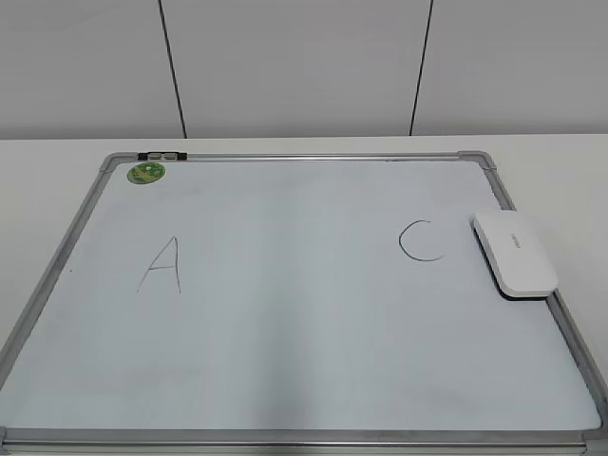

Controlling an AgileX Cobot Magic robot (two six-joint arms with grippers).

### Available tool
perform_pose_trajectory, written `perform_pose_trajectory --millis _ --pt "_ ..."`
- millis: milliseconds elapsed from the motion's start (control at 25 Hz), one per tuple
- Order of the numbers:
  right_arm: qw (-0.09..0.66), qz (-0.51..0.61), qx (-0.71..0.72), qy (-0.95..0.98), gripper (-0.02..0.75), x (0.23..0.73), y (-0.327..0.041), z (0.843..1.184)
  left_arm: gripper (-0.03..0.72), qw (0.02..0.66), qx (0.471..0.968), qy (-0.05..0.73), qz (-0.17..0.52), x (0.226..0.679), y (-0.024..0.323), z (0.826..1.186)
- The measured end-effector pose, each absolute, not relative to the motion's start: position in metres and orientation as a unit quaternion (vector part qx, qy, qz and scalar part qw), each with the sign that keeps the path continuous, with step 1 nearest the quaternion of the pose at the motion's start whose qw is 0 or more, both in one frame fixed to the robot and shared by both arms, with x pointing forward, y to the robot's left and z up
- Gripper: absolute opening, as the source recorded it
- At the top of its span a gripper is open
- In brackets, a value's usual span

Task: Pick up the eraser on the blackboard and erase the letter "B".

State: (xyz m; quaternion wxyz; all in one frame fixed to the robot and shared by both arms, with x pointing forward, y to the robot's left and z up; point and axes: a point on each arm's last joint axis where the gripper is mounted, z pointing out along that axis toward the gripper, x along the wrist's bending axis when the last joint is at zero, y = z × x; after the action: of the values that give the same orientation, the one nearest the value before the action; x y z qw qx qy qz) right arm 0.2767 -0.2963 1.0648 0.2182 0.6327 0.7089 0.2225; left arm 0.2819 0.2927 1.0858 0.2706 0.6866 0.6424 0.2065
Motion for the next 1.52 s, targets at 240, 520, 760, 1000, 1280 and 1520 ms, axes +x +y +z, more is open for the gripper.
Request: perform_pose_trajectory --millis 240,520,760,1000,1280,1520 --pt "0.233 0.219 0.642 0.697 0.596 0.277 -0.299 1.042 0.471 0.256 0.687 0.646 0.212 0.29 0.295 1.055" --pt "0.241 0.226 0.639 0.695 0.596 0.28 -0.299 1.037 0.471 0.249 0.688 0.647 0.214 0.293 0.296 1.043" --pt "0.242 0.227 0.638 0.695 0.593 0.281 -0.299 1.038 0.471 0.249 0.688 0.647 0.214 0.293 0.296 1.043" --pt "0.242 0.227 0.638 0.695 0.593 0.281 -0.299 1.038 0.471 0.249 0.688 0.647 0.214 0.293 0.296 1.043" --pt "0.252 0.237 0.636 0.689 0.593 0.276 -0.3 1.039 0.471 0.259 0.684 0.644 0.225 0.289 0.296 1.044" --pt "0.295 0.262 0.647 0.652 0.593 0.262 -0.302 1.042 0.471 0.303 0.659 0.633 0.272 0.268 0.298 1.05"
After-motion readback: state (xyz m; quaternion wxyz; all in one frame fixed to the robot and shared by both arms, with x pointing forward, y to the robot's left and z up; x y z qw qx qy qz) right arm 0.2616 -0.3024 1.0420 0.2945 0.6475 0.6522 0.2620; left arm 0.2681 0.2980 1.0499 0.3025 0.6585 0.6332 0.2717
